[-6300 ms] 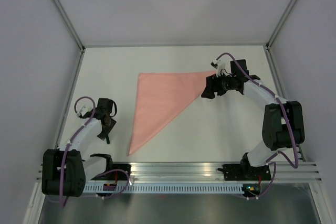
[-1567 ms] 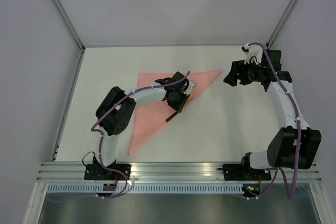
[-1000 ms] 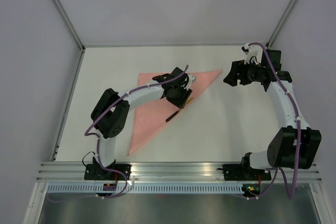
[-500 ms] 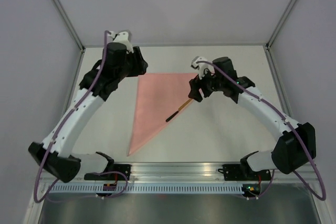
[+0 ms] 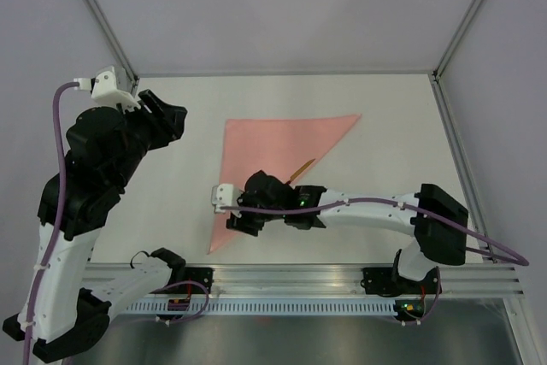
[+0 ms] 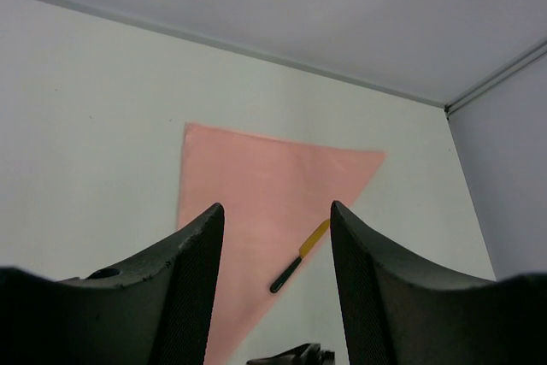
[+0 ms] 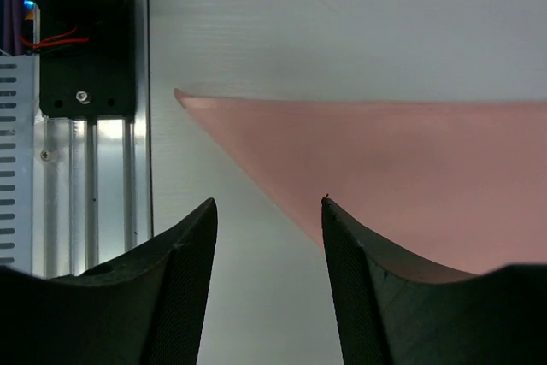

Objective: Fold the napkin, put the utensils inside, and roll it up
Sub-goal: Fold the napkin

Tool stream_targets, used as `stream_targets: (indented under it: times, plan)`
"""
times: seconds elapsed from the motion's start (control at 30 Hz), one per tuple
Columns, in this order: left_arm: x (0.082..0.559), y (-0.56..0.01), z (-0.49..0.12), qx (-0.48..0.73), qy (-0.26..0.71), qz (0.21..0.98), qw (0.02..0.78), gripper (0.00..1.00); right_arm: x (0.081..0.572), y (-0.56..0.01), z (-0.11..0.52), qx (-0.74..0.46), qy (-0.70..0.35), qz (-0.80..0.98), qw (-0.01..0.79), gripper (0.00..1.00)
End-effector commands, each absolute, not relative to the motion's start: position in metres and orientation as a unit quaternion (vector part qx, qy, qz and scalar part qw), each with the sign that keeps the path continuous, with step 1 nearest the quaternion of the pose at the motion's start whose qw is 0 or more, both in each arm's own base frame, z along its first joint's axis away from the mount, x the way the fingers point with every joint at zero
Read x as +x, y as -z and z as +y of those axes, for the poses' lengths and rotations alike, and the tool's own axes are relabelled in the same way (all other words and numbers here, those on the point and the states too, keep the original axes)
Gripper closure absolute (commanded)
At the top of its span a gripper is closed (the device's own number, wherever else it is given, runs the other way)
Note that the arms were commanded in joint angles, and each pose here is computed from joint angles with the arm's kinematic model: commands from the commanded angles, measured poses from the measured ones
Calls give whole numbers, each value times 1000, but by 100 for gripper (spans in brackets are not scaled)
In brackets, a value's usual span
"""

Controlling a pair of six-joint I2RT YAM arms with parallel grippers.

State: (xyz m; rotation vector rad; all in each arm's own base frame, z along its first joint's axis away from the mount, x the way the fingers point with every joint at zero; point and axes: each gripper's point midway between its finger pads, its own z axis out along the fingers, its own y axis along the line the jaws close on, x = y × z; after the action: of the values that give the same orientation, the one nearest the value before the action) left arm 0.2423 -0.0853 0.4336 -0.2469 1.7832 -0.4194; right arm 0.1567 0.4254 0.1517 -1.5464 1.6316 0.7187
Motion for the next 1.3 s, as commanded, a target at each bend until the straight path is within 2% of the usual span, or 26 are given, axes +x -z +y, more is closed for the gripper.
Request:
stream_targets:
  times: [0.0, 0.07, 0.3, 0.77, 1.27]
  plan:
    - [236, -431, -75, -133, 169, 777, 592, 42, 136, -144, 458, -625, -281, 605, 406, 43]
    - [235, -432, -74, -135, 169, 776, 593, 41, 126, -133, 465, -640, -276, 594, 401, 47]
    - [236, -428, -73, -140, 164, 778, 590, 41, 90, -96, 491, -676, -261, 556, 407, 49]
    - [230, -423, -64, -144, 149, 778, 593, 41, 90, -67, 521, -683, -230, 514, 466, 54]
    - [226, -414, -60, -143, 140, 782, 590, 41, 79, -37, 523, -700, -204, 499, 468, 56]
